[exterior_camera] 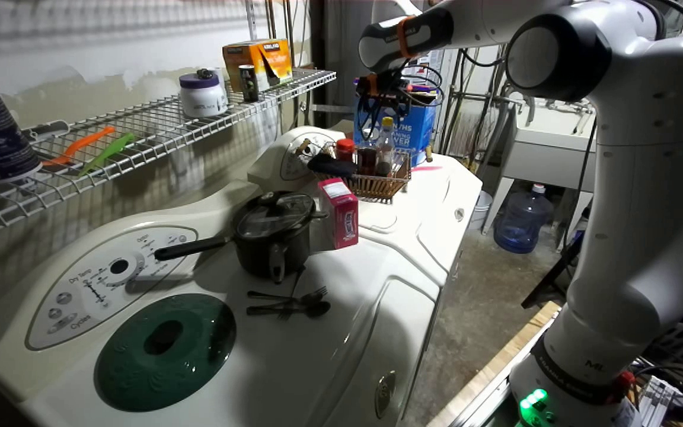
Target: Remove the bottle with the yellow lid from the basket
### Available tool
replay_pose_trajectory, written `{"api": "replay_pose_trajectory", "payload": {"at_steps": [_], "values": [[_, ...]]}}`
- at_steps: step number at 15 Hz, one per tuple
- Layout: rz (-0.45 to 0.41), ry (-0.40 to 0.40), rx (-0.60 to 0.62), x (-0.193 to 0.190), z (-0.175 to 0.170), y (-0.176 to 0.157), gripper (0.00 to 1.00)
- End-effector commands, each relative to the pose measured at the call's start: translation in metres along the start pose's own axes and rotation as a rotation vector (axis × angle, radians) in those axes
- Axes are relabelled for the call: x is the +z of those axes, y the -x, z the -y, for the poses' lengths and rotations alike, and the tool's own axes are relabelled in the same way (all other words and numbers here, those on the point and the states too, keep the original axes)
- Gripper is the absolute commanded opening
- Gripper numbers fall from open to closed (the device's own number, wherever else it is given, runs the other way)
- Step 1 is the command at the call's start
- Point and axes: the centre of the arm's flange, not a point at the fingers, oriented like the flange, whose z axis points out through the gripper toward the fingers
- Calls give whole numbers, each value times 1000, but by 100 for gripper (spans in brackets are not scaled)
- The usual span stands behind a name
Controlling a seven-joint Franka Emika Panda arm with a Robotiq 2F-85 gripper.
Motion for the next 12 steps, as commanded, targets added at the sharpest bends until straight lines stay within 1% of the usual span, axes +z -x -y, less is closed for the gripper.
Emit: {"api": "replay_pose_trajectory", "payload": {"at_steps": [1, 4, 5, 6, 7, 12], "values": [[-2, -15, 31, -2, 12, -6, 53], [1, -17, 45, -13, 9, -2, 32], [-2, -26, 48, -19, 8, -2, 24], [-7, -31, 48, -23, 7, -2, 18], [-4, -36, 53, -27, 5, -1, 16], [-24, -83, 111, -59, -3, -2, 15]]}}
